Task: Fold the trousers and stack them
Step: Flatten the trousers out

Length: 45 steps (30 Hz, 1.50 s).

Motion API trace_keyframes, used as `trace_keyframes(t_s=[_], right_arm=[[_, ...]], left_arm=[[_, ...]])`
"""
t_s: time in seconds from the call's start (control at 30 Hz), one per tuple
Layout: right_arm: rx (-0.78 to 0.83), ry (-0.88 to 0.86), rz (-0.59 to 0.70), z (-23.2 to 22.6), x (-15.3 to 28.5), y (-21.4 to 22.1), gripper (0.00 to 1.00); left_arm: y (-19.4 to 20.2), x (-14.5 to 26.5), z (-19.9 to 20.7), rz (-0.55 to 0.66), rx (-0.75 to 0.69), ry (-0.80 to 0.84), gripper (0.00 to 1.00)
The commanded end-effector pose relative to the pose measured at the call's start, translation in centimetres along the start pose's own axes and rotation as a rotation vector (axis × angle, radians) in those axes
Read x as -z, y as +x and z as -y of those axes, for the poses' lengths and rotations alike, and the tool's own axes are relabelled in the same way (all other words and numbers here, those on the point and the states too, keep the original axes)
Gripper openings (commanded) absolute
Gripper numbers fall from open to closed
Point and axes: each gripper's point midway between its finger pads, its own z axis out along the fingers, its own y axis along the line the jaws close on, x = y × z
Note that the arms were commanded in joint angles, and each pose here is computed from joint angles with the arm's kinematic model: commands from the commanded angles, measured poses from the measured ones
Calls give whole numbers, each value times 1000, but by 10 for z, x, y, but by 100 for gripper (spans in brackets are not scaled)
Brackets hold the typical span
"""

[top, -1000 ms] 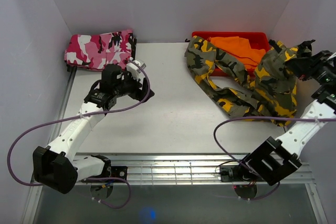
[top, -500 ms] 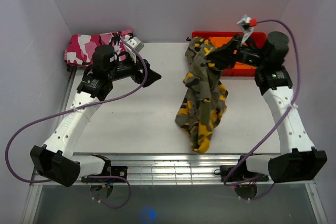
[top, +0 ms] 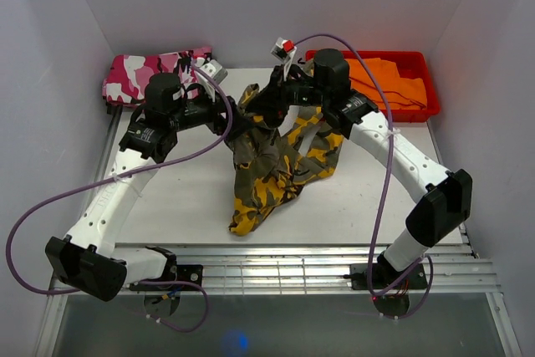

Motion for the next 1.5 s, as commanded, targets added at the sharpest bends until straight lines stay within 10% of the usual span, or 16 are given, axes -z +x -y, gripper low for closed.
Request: trace_keyframes(t_s=[0.0, 0.1, 0.17, 0.27, 0.37, 0.77, 1.1, 1.47], right_arm=[[174, -73, 193, -41, -1, -78, 8], [166, -116, 218, -54, -5, -89, 8], [167, -135, 227, -59, -8, -92, 8], [144, -112, 202, -53, -8, -88, 14], [184, 52, 208, -14, 17, -93, 46], [42, 925, -52, 248, 179, 3, 94], [-135, 1035, -237, 371, 195, 87, 90], [-191, 920, -285, 394, 171, 140, 99]], left_arm=[[5, 3, -15, -11, -28, -96, 98], [13, -1, -30, -38, -16, -150, 96], [16, -3, -33, -52, -7, -161, 79], [9, 4, -25, -14, -5, -148, 40], [9, 21, -17, 26, 12, -159, 0], [58, 32, -4, -33, 106, -98, 0], [63, 20, -6, -57, 111, -51, 0], [75, 14, -12, -85, 140, -59, 0]])
